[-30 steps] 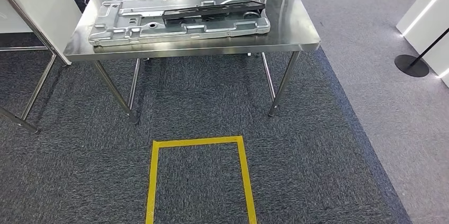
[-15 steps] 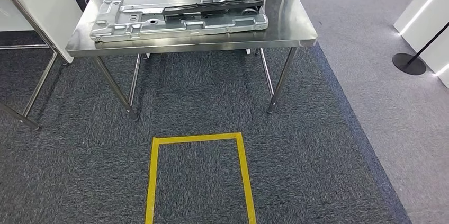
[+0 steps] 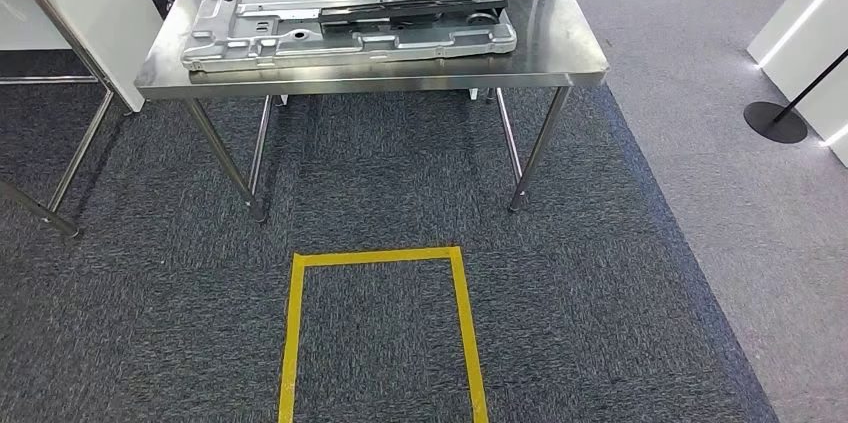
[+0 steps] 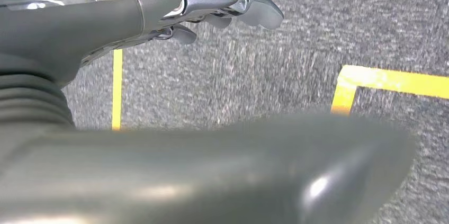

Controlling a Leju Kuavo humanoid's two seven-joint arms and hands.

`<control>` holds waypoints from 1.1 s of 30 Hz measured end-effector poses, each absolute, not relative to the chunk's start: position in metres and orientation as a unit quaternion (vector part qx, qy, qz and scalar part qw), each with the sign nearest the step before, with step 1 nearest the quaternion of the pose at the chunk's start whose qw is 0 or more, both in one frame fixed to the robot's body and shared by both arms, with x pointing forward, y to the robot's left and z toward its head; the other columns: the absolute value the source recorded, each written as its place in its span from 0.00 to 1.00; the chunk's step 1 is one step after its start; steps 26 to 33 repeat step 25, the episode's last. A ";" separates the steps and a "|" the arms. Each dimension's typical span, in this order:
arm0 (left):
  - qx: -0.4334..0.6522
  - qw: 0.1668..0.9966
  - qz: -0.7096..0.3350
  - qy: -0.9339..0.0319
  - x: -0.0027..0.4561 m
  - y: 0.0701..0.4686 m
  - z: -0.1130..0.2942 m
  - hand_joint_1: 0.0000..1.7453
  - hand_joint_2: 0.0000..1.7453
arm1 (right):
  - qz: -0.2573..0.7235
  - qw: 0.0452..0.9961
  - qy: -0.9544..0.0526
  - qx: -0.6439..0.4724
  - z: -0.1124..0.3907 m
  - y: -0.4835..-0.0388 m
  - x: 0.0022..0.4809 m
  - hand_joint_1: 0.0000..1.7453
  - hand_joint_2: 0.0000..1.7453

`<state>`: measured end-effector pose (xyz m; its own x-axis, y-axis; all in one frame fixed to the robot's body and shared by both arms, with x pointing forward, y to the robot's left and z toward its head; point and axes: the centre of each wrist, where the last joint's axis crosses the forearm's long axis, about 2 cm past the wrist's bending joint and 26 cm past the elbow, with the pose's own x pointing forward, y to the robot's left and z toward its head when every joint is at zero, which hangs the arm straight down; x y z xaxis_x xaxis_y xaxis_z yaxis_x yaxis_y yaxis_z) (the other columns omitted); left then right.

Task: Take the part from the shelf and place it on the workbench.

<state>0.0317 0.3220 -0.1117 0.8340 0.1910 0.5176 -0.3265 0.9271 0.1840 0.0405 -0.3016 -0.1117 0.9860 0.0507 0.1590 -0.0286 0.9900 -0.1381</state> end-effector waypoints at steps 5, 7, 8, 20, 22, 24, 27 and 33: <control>0.132 0.946 0.143 -0.258 0.032 0.321 -0.112 0.00 1.00 | 0.011 0.994 -0.083 -0.065 -0.112 -0.302 0.040 0.00 0.25; 0.132 0.945 0.144 -0.261 0.032 0.322 -0.112 0.00 1.00 | 0.008 0.994 -0.083 -0.063 -0.112 -0.302 0.040 0.00 0.75; 0.132 0.945 0.145 -0.261 0.032 0.322 -0.112 0.00 1.00 | 0.007 0.994 -0.084 -0.063 -0.112 -0.302 0.040 0.00 0.75; 0.119 0.951 0.142 -0.246 0.029 0.322 -0.112 0.00 1.00 | -0.003 0.994 -0.091 -0.060 -0.112 -0.303 0.036 0.00 1.00; 0.114 0.955 0.137 -0.238 0.027 0.322 -0.112 0.00 1.00 | -0.007 0.994 -0.091 -0.059 -0.112 -0.302 0.033 0.00 1.00; 0.107 0.959 0.131 -0.229 0.025 0.321 -0.112 0.00 1.00 | -0.011 0.994 -0.092 -0.057 -0.113 -0.302 0.030 0.00 1.00; 0.105 0.959 0.129 -0.227 0.024 0.321 -0.112 0.00 1.00 | -0.013 0.994 -0.092 -0.057 -0.113 -0.302 0.030 0.00 1.00; 0.105 0.959 0.129 -0.227 0.024 0.321 -0.112 0.00 1.00 | -0.013 0.994 -0.092 -0.057 -0.113 -0.302 0.030 0.00 1.00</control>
